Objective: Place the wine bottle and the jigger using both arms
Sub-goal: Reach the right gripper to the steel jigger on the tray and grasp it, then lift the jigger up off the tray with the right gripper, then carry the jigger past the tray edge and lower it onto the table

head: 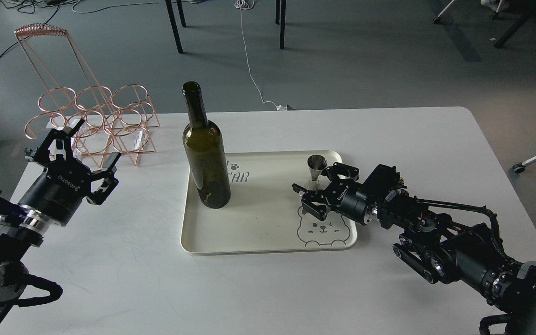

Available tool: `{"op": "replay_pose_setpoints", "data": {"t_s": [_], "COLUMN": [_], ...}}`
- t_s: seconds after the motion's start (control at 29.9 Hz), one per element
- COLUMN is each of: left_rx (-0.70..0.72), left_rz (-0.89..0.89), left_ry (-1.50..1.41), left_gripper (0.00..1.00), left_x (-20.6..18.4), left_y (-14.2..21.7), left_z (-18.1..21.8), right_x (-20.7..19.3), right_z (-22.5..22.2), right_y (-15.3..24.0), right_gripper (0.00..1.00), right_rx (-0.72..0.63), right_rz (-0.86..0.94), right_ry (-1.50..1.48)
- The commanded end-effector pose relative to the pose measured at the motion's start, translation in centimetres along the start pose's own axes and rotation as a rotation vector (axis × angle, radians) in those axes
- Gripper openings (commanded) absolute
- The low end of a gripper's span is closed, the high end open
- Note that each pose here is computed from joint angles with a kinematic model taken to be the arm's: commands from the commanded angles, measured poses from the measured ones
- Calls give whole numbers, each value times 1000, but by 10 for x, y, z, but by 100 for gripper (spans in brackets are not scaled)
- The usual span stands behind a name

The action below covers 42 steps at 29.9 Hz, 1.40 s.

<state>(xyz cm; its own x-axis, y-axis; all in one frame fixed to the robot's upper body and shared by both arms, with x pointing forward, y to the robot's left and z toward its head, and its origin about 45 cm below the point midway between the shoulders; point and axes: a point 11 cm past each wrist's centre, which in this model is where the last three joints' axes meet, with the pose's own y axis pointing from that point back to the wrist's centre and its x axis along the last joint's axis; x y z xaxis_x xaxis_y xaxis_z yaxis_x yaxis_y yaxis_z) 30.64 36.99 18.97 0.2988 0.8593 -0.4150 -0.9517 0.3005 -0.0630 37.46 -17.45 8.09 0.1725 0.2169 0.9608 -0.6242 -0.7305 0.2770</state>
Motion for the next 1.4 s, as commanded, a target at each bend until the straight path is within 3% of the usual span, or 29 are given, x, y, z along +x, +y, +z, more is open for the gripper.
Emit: {"op": "replay_pose_setpoints", "data": {"t_s": [0.0, 0.27, 0.53, 0.8, 1.0, 1.17, 1.37], "left_rx": [-1, -21, -22, -23, -20, -17, -14], "left_rz": [0, -2, -6, -6, -8, -11, -10], "left_ry": [-1, -2, -3, -4, 3, 5, 6], "left_gripper": [98, 98, 98, 98, 98, 98, 98], "left_x": [0, 0, -1, -1, -3, -4, -4], "left_y": [0, 0, 0, 0, 0, -1, -1], "left_z": [0, 3, 4, 4, 1, -1, -2], "right_x": [3, 29, 63, 75, 41, -1, -23], "right_z": [3, 11, 36, 104, 134, 121, 109], "right_y": [-1, -10, -9, 50, 104, 123, 130], "right_gripper": [35, 26, 24, 25, 25, 25, 25], "right_rx": [-2, 0, -49, -247, -413, -456, -474], "right_rz": [4, 47, 125, 186, 187, 144, 122], "right_ry": [6, 36, 42, -25, -169, -264, -320]}}
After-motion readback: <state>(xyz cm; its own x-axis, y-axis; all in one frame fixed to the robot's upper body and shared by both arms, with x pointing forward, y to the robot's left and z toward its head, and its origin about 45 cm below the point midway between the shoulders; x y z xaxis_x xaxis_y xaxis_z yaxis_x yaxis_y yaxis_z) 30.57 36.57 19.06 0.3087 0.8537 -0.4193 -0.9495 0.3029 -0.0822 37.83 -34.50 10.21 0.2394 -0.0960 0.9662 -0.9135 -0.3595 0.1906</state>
